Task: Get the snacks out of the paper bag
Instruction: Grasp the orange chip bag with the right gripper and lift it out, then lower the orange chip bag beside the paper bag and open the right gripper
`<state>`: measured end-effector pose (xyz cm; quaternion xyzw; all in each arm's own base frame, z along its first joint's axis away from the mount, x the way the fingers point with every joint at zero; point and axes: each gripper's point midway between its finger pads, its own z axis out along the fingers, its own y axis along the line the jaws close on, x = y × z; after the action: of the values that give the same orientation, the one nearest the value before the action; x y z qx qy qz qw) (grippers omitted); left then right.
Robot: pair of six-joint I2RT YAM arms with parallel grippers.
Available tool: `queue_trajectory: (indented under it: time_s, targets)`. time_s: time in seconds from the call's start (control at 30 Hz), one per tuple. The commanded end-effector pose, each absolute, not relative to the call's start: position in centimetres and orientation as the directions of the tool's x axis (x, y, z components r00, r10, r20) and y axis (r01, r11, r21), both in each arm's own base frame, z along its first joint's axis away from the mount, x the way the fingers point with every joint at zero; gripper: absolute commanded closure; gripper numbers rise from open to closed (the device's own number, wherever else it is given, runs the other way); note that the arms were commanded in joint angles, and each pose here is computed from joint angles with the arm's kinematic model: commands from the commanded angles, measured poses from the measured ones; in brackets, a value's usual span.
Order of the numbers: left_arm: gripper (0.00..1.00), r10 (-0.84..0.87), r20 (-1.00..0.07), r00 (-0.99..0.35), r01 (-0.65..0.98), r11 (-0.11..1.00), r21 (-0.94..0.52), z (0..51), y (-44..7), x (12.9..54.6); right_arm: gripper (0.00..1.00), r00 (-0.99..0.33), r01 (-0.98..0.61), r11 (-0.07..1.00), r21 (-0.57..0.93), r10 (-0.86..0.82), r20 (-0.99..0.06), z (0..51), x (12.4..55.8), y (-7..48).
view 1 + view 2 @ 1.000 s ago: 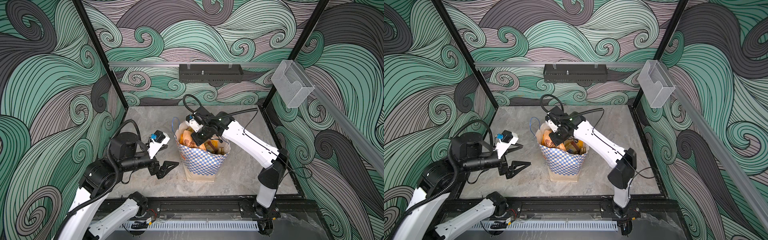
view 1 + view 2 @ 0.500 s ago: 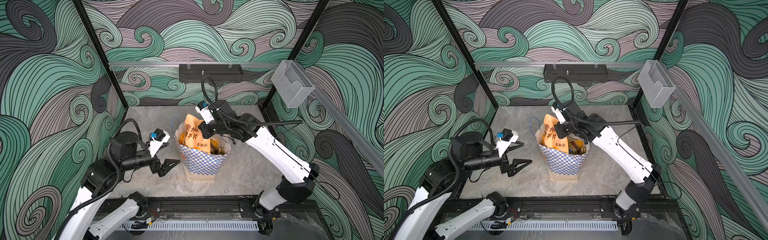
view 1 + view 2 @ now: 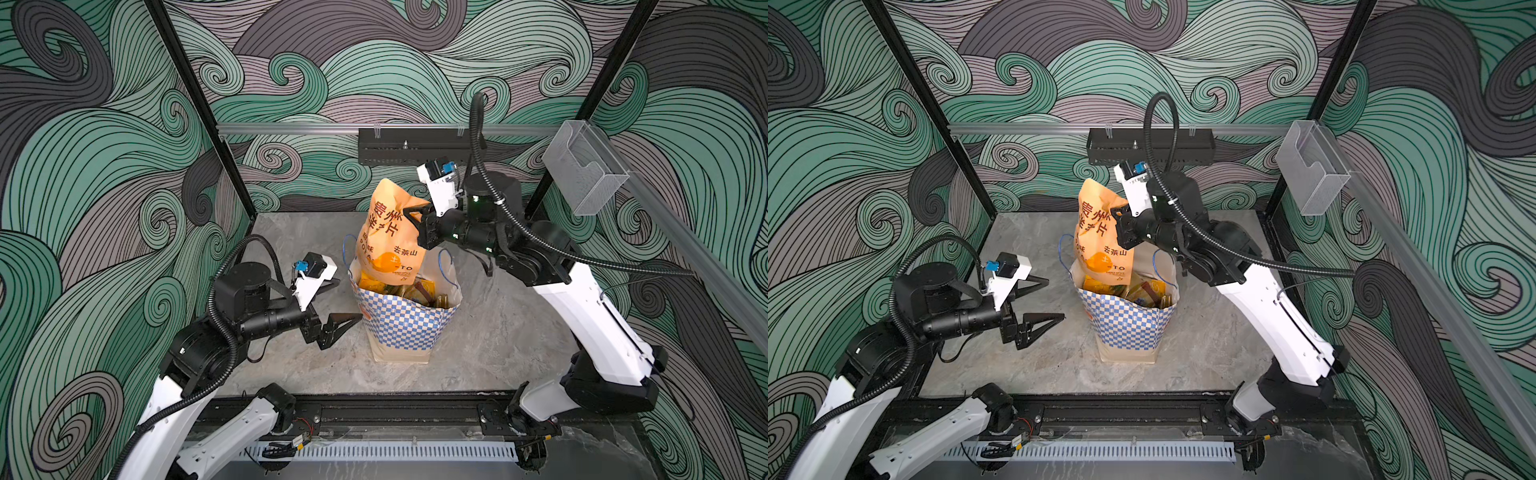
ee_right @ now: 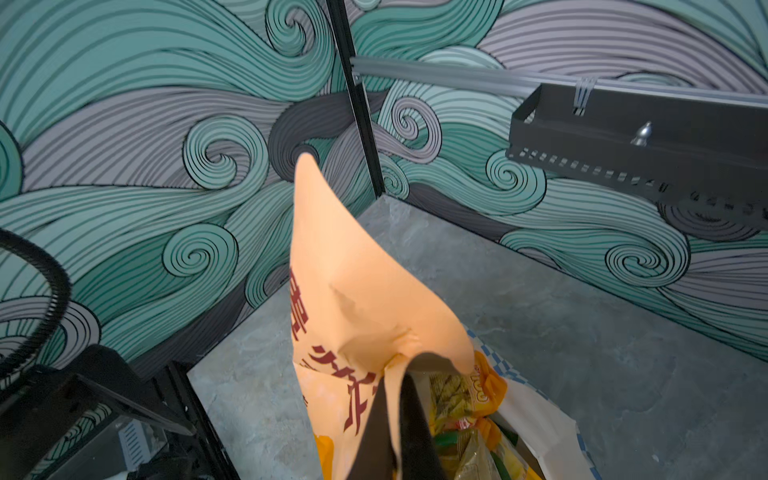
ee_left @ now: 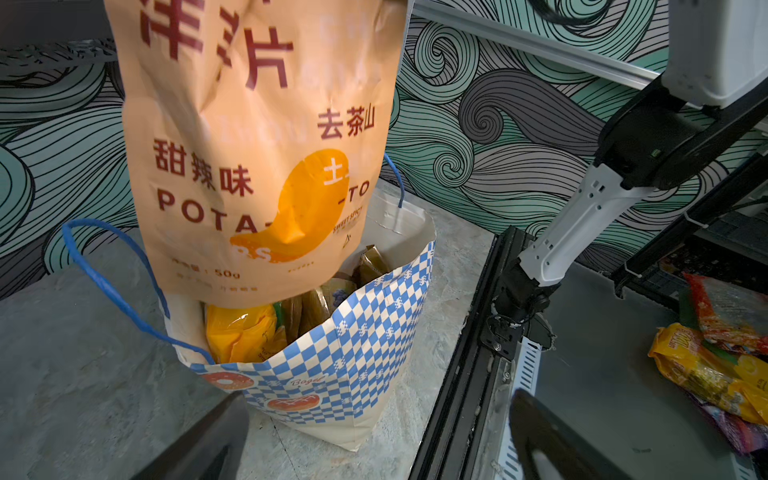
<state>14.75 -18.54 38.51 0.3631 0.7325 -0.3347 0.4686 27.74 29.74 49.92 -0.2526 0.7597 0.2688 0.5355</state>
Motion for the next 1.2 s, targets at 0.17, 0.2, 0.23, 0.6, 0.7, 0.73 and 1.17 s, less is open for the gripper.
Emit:
queue_trajectory:
  time_s: [0.17, 0.2, 0.23, 0.6, 0.7, 0.73, 1.17]
  targets:
    - [0.01, 0.154, -0.957, -0.246, 0.875, 0.459, -0.151, 40.3, -19.5, 14.5, 1.0, -0.112, -0.59, 0.787, 0.183, 0.144, -0.983, 59.7, 26.2, 23.4]
    - [0.01, 0.149, -0.959, -0.242, 0.879, 0.453, -0.152, 40.5, -19.5, 14.4, 1.0, -0.107, -0.58, 0.79, 0.201, 0.17, -0.98, 60.3, 26.1, 22.7]
    - [0.01, 0.144, -0.961, -0.237, 0.882, 0.446, -0.151, 40.6, -19.6, 14.3, 1.0, -0.102, -0.568, 0.794, 0.218, 0.195, -0.976, 60.8, 26.0, 21.8]
    - [0.01, 0.139, -0.961, -0.239, 0.887, 0.435, -0.157, 40.7, -19.8, 14.4, 1.0, -0.02, -0.278, 0.922, 0.268, 0.273, -0.962, 60.4, 26.2, 10.4]
    - [0.01, 0.14, -0.959, -0.246, 0.883, 0.44, -0.162, 40.6, -19.9, 14.5, 1.0, -0.023, -0.203, 0.944, 0.26, 0.261, -0.965, 59.0, 26.0, 8.2]
    - [0.01, 0.141, -0.959, -0.246, 0.883, 0.441, -0.162, 40.5, -19.9, 14.6, 1.0, -0.03, -0.173, 0.951, 0.256, 0.255, -0.966, 58.4, 26.0, 7.5]
    - [0.01, 0.15, -0.949, -0.276, 0.878, 0.442, -0.185, 39.8, -20.2, 14.9, 1.0, -0.402, -0.028, 0.955, 0.297, 0.261, -0.878, 42.6, 29.4, 5.7]
